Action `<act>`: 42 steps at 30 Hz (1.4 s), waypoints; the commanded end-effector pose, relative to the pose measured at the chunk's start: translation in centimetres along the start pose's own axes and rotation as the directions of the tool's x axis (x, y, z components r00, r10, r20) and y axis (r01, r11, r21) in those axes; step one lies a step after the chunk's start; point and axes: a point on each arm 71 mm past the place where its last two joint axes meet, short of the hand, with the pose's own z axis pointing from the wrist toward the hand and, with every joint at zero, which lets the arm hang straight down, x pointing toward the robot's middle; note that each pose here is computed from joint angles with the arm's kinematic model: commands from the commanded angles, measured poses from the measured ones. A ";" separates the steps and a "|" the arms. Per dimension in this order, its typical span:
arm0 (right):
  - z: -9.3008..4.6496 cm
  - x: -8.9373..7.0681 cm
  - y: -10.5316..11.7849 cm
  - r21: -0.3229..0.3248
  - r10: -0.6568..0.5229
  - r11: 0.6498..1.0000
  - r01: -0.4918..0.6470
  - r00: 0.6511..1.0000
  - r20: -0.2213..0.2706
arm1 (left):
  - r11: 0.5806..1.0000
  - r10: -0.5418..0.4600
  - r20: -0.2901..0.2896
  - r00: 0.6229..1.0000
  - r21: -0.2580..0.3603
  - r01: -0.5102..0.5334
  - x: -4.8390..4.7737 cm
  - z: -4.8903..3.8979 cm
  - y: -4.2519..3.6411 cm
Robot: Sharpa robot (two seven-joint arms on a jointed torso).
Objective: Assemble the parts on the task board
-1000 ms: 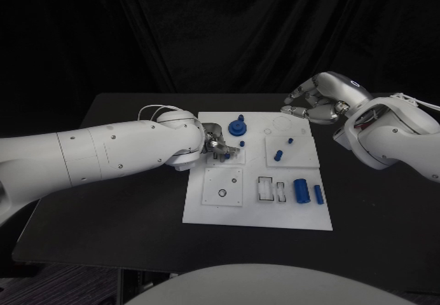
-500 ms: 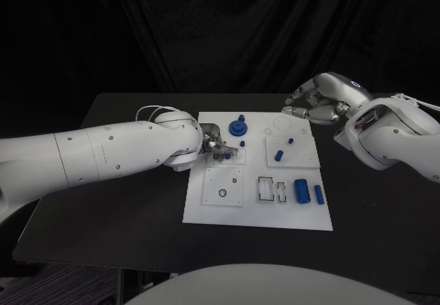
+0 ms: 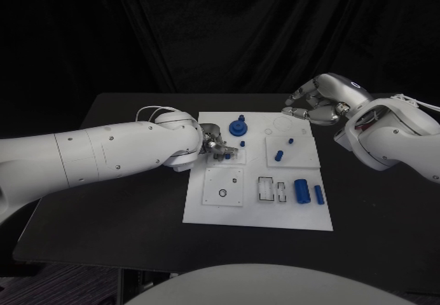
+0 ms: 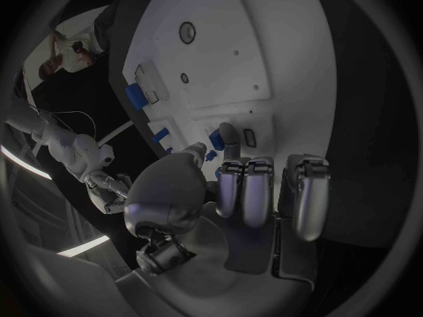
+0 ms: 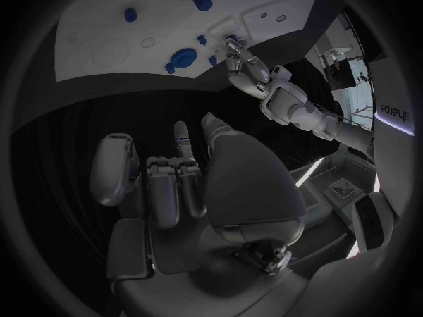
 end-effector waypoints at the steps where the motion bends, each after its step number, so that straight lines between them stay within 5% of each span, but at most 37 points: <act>1: -0.1 0.1 -0.2 0.024 0.000 1.000 0.000 1.000 -0.003 | 0.999 -0.014 0.024 1.000 0.041 0.013 0.04 -0.09 -0.25; 11: -0.4 -0.1 -0.6 0.033 -0.002 0.999 0.002 1.000 -0.001 | 0.995 -0.076 0.110 0.991 0.068 0.069 -0.44 -1.82 0.68; 23: -0.3 -0.1 -0.8 0.039 -0.005 0.999 0.005 1.000 -0.004 | 0.991 -0.097 0.221 0.970 0.110 0.074 -4.35 -3.96 1.39; 32: -0.3 0.0 -0.8 0.044 -0.006 0.999 0.007 1.000 -0.012 | 0.996 -0.080 0.243 0.967 0.055 0.069 -6.52 -3.10 3.18; 42: -0.2 0.1 -0.8 0.044 -0.006 0.999 0.007 1.000 -0.019 | 0.998 -0.039 0.198 0.979 -0.042 0.049 -7.47 -1.41 4.38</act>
